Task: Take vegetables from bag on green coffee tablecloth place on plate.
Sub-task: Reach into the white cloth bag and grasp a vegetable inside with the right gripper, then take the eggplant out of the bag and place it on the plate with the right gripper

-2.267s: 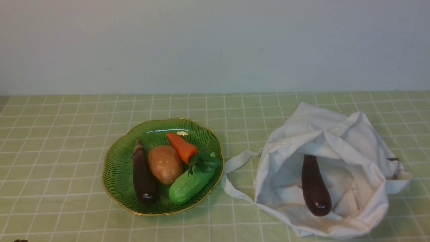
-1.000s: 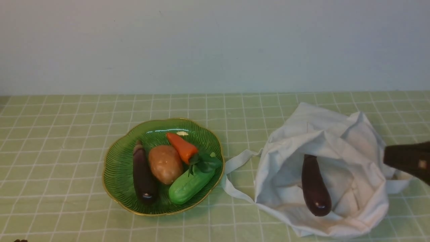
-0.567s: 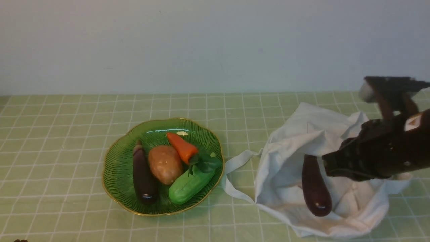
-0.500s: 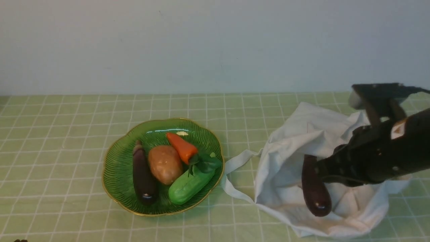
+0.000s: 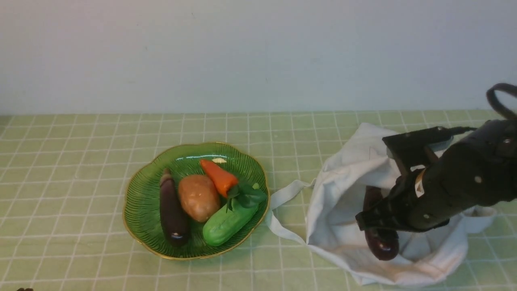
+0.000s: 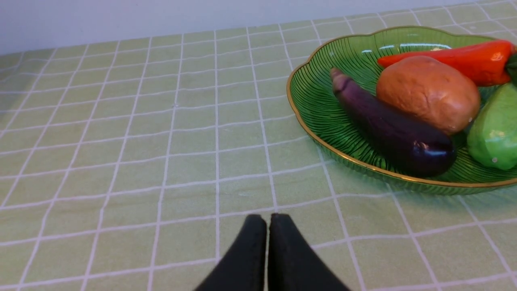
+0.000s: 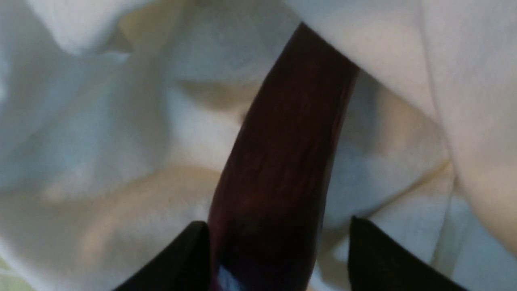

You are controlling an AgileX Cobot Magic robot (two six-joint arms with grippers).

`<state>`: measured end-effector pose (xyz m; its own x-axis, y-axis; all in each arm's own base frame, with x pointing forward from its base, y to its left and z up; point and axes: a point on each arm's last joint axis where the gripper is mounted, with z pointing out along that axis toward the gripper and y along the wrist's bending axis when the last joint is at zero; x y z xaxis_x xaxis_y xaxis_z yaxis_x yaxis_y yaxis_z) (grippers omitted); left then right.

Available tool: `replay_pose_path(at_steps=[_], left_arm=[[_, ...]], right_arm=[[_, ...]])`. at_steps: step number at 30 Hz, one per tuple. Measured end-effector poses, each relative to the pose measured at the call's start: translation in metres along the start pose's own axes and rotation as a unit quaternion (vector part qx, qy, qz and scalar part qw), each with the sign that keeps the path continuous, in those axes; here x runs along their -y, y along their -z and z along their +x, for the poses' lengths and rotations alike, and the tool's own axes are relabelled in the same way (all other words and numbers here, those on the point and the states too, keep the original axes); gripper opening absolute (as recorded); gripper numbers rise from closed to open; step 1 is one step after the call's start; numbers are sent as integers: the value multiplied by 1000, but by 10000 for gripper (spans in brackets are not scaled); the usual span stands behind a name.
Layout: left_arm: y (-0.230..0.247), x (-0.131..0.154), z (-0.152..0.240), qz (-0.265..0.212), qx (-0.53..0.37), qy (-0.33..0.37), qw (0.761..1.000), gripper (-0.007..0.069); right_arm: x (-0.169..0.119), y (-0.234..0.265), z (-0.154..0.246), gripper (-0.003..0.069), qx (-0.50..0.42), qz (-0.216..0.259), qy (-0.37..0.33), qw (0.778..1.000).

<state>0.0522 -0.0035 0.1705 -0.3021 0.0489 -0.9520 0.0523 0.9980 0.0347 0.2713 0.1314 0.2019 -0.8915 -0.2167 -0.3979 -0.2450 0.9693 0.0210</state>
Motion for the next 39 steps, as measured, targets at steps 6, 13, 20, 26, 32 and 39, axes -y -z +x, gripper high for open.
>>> replay_pose_path(at_steps=[6,13,20,26,32,39], left_arm=[[0,0,0,0,0,0,1000,-5],[0,0,0,0,0,0,1000,-5],[0,0,0,0,0,0,1000,-5],[0,0,0,0,0,0,1000,-5],[0,0,0,0,0,0,1000,-5],[0,0,0,0,0,0,1000,-5]], right_arm=[[-3,-27,-3,600,-1,0,0,1000],[-2,-44,2,442,-29,10,9,999],[2,-6,9,377,-62,21,3,998],[-4,41,20,377,-79,-44,-8,996],[-22,64,34,377,-124,-158,9,980],[-65,81,22,377,-38,-301,84,949]])
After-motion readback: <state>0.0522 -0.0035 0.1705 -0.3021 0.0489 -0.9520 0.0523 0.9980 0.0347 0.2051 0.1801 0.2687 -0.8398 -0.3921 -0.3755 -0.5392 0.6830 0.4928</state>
